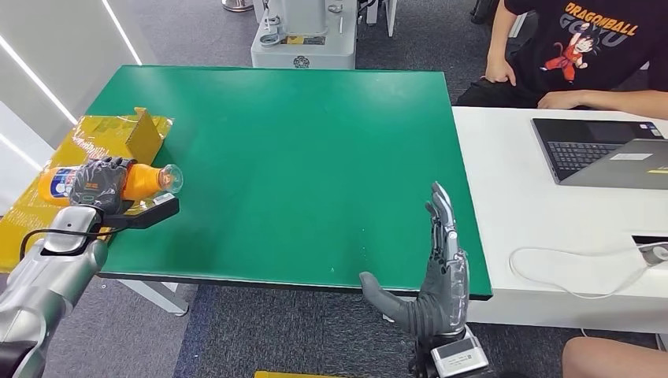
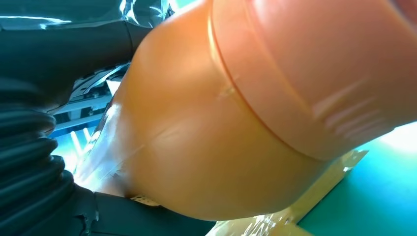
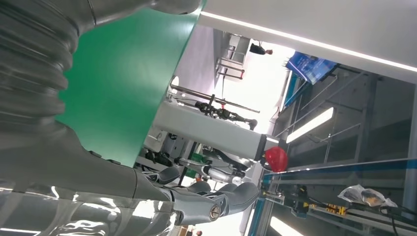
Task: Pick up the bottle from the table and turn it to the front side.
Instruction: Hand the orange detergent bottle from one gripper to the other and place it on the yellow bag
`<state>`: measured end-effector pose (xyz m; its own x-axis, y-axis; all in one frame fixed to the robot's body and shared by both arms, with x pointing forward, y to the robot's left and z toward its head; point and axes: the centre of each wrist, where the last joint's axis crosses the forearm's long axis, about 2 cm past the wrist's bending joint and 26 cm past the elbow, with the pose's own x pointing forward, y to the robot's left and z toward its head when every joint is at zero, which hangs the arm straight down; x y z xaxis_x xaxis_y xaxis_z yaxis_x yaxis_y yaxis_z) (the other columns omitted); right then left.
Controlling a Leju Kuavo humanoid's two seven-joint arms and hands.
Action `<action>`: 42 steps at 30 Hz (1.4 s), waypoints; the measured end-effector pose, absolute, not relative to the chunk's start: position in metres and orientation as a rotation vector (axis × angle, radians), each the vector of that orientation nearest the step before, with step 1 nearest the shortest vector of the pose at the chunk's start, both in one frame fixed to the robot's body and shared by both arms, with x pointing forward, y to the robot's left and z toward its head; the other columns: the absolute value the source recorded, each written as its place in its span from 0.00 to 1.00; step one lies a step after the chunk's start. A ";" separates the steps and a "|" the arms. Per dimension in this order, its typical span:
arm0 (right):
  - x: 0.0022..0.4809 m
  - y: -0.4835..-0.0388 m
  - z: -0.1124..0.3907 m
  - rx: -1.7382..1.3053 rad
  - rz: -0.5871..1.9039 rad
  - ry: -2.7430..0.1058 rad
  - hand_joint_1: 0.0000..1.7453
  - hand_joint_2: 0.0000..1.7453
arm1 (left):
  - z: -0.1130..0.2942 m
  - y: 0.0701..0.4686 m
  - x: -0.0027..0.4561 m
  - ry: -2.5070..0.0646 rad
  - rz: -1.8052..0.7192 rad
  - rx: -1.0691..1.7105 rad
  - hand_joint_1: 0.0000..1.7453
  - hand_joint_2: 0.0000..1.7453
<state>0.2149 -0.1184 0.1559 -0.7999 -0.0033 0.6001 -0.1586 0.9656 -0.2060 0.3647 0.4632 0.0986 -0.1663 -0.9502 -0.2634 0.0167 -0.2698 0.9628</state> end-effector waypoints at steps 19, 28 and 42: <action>0.217 -0.122 0.151 0.133 0.333 -2.479 0.00 1.00 | 0.082 0.459 0.352 -1.104 -1.559 1.318 0.00 1.00; 0.218 -0.122 0.151 0.142 0.332 -2.477 0.00 1.00 | 0.082 0.459 0.353 -1.055 -1.544 1.323 0.00 1.00; 0.219 -0.122 0.149 0.149 0.319 -2.479 0.00 1.00 | 0.080 0.451 0.349 -1.295 -1.468 1.325 0.00 1.00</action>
<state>0.2192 -0.1218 0.1495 -0.7974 -0.0304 0.6027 -0.1820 0.9643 -0.1922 0.3492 0.4513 0.0803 -0.1744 -0.9617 -0.2116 -0.0903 -0.1983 0.9760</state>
